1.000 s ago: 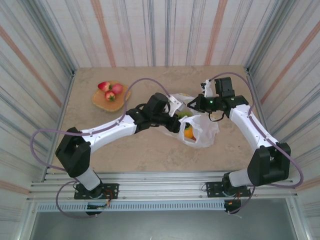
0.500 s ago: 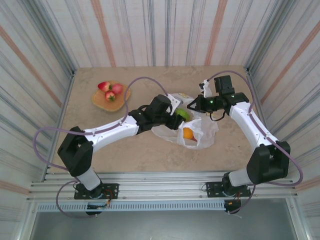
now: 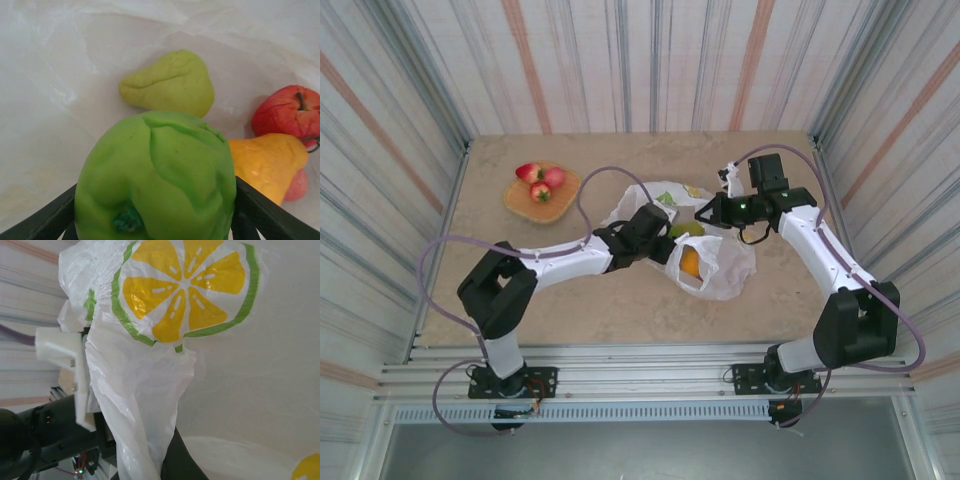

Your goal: Place the fruits into the plastic bag

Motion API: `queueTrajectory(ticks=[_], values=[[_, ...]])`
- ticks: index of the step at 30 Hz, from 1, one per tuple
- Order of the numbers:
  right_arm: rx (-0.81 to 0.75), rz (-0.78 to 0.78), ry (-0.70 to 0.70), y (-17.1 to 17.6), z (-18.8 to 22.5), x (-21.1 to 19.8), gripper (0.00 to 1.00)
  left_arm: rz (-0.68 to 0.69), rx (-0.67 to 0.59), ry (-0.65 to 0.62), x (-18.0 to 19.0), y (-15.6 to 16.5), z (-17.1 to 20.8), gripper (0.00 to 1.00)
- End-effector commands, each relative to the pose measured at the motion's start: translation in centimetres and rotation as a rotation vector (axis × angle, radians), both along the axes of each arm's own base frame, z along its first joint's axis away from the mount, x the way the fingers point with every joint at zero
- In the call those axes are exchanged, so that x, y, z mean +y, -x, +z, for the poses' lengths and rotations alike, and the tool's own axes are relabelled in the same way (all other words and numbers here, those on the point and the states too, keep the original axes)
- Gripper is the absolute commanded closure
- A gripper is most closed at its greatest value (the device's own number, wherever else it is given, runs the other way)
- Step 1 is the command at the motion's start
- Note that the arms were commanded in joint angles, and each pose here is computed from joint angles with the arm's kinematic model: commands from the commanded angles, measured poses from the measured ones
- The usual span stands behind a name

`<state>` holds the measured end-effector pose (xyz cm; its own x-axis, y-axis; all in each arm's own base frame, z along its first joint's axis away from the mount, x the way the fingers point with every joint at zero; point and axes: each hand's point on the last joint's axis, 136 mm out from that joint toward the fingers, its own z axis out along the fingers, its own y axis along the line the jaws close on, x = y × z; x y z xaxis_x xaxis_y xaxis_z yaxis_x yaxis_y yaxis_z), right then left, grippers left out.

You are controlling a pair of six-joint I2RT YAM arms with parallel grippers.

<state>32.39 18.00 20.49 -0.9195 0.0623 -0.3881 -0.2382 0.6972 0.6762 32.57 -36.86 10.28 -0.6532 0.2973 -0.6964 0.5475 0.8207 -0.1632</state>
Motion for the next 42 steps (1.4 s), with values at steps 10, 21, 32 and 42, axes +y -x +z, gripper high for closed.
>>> queueTrajectory(ticks=[10,21,32,42], values=[[-0.014,0.000,-0.006,0.5,0.2,-0.4,1.00,0.031,-0.012,0.059,-1.5,-1.3,1.3,0.31],[-0.014,-0.005,-0.008,0.4,0.1,-0.4,1.00,0.016,-0.031,0.066,-0.9,-0.7,3.4,0.21],[-0.012,-0.009,-0.004,0.6,-0.1,-0.6,1.00,0.006,-0.052,0.105,-0.4,-0.1,5.9,0.19],[-0.006,-0.013,-0.008,0.5,-0.3,-0.7,1.00,-0.047,-0.086,0.291,0.5,1.1,11.6,0.21]])
